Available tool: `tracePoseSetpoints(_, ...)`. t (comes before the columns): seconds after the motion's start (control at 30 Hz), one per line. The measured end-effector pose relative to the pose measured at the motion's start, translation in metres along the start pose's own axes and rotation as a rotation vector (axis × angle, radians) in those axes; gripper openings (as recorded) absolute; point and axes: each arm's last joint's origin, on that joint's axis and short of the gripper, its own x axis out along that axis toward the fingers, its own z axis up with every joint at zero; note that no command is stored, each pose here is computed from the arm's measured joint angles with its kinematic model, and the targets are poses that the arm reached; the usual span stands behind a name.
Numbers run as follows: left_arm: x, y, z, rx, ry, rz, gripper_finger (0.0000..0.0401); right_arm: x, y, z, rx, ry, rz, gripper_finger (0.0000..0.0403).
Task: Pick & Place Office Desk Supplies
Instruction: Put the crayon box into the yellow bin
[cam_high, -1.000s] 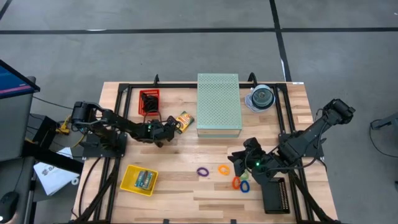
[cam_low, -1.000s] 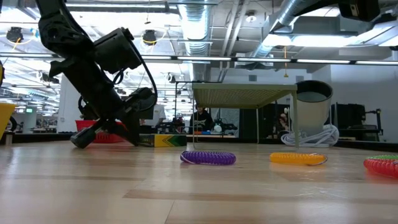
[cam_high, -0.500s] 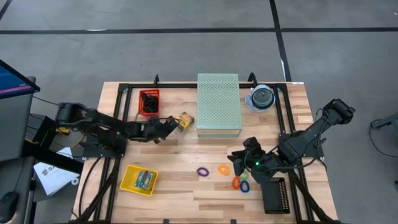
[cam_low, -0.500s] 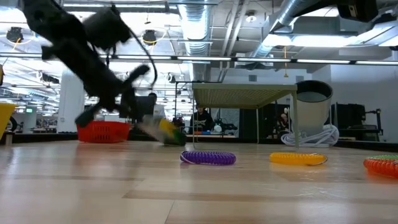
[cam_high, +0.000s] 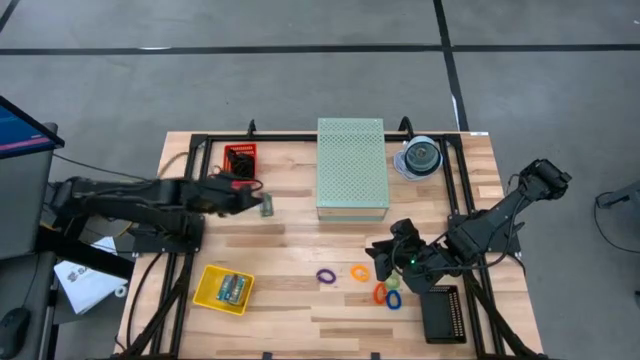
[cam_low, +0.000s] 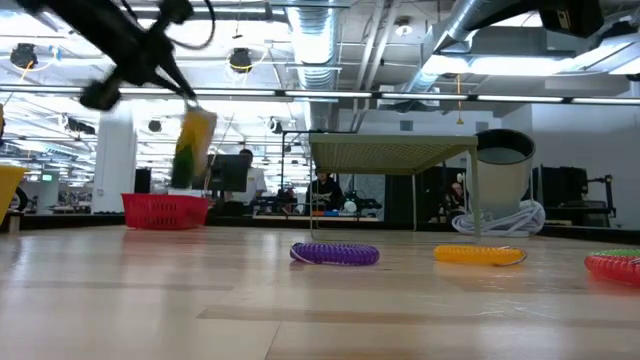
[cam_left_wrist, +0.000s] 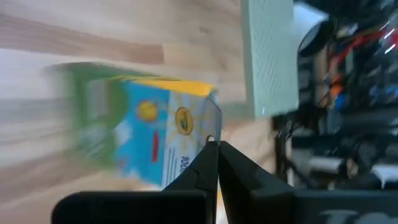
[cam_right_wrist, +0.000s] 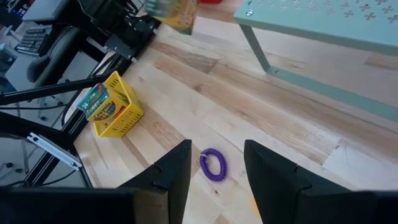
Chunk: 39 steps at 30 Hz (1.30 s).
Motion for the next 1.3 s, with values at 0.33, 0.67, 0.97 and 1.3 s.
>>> tracePoseSetpoints(0.33, -0.086, -0.039, 0.026, 0.106, 0.212, 0.239, 0.0, 0.001, -0.001, 0.001, -0.014, -0.004, -0.014, 0.0146)
tracePoseSetpoints(0.67, -0.116, -0.063, 0.036, 0.146, 0.332, 0.531, 0.0, 0.001, -0.002, 0.001, -0.033, -0.006, -0.022, 0.0146)
tracePoseSetpoints(0.97, -0.104, -0.073, 0.018, 0.157, 0.462, 0.578, 0.0, -0.001, -0.003, -0.001, -0.047, 0.0, -0.025, 0.0146)
tracePoseSetpoints(1.3, -0.107, -0.076, -0.018, 0.135, 0.591, 0.662, 0.0, -0.002, -0.003, -0.002, -0.067, -0.019, -0.023, 0.0146)
